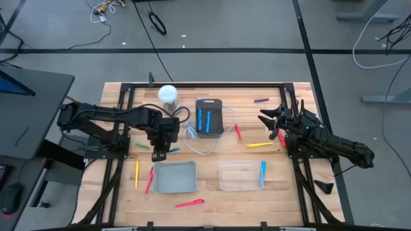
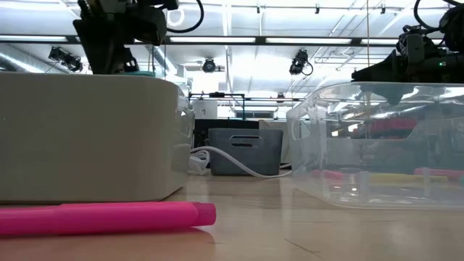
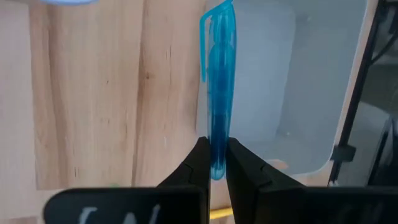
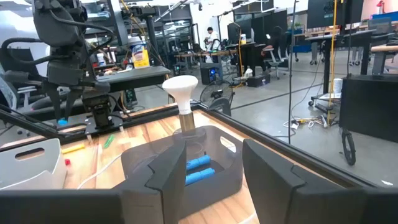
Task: Pick & Place Markers
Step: Put the blue pen into the transparent bin
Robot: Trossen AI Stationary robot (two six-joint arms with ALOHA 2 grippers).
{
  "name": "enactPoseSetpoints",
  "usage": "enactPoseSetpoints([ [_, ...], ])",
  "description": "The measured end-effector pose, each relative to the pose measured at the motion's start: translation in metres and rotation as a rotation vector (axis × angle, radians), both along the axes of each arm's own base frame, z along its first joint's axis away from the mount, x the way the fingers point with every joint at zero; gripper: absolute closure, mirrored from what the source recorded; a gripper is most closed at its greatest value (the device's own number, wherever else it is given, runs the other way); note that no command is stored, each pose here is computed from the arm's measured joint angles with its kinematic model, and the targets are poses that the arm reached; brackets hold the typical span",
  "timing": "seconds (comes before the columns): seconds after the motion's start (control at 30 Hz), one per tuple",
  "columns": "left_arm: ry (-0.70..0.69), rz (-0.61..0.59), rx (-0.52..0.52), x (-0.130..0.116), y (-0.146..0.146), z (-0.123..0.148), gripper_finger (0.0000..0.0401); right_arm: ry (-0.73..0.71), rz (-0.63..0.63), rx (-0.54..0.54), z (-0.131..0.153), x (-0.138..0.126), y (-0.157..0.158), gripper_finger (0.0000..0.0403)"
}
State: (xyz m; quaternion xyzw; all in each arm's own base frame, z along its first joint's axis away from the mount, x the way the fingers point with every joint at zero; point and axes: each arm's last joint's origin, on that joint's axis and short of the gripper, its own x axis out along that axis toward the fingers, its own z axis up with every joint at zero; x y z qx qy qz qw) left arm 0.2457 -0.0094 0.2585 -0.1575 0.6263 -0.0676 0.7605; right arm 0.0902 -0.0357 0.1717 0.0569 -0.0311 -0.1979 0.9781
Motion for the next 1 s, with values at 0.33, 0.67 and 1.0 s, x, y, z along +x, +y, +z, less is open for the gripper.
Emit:
enactPoseSetpoints([
  [0.33,0.000,-0.043,0.026,0.002,0.000,0.008,0.0372,0.000,0.000,0.000,0.000,0.000,0.000,0.0243],
  [0.67,0.033,-0.068,0.096,0.037,-0.001,0.037,0.0372,0.000,0.000,0.000,0.000,0.000,0.000,0.0243],
  [1.0,0.027,-0.114,0.119,0.083,-0.019,0.051,0.0372,0.000,0.000,0.000,0.000,0.000,0.000,0.0243],
])
